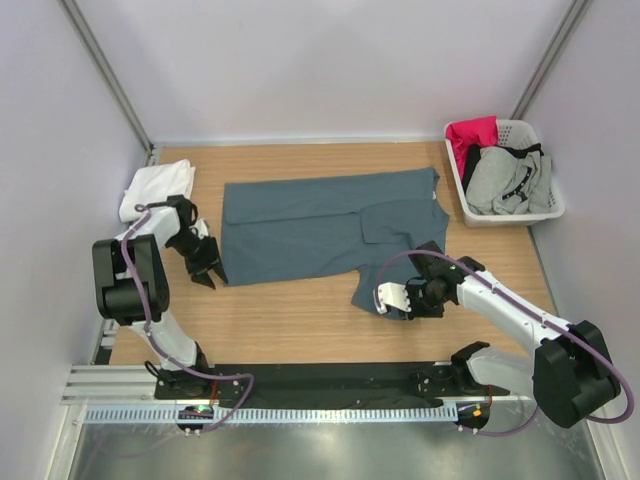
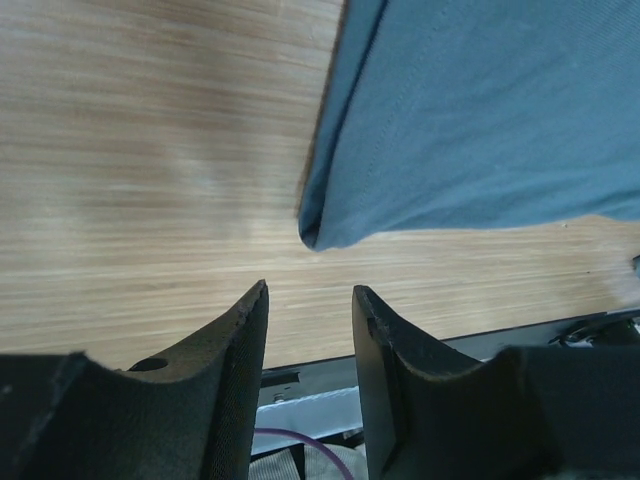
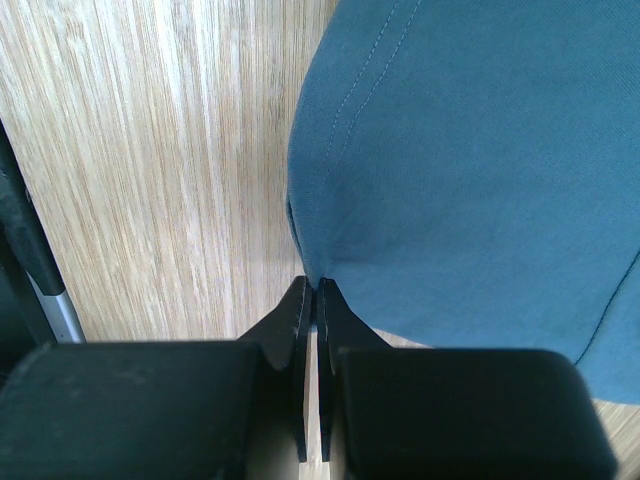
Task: Fold and stack the t-shirts
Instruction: Fold the tshirt
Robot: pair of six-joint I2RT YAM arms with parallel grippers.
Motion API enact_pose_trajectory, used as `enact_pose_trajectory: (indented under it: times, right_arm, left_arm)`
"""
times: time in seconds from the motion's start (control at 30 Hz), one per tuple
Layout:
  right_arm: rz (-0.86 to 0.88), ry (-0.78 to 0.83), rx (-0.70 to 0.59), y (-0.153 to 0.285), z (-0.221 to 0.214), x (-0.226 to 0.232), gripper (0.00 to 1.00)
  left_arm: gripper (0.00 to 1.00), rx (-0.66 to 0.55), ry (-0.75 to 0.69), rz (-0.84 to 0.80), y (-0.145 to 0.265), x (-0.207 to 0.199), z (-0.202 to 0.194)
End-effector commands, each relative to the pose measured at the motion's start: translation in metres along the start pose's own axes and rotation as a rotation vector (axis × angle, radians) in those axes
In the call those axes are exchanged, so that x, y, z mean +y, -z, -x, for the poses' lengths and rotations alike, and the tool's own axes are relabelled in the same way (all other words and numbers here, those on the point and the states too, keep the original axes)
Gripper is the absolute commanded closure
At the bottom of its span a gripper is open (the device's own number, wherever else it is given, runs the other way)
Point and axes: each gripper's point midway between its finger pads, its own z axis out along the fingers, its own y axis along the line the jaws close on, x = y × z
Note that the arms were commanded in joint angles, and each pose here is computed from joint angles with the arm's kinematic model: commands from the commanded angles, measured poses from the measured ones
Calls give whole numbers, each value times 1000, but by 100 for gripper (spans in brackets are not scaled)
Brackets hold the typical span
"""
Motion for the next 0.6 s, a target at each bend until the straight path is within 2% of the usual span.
enact_pose_trajectory:
  times: [0.0,0.23,0.47,0.57]
  right_arm:
    - [-27,-6,-12,2,5,-8,97]
    - [-24,-24,-13,0,5,-7,97]
    - [-27,-34,-9,-2,5,-10,97]
    - [-29,-35,-12,-2,5,-11,97]
  left_arm:
    - [60,-32,6,-17,2,-5,17]
    - [63,-15,0,-24,-6,-7,27]
    - [65,16,4,-36,-12,-6,18]
    - [69,31,7,-47,-13,-7,12]
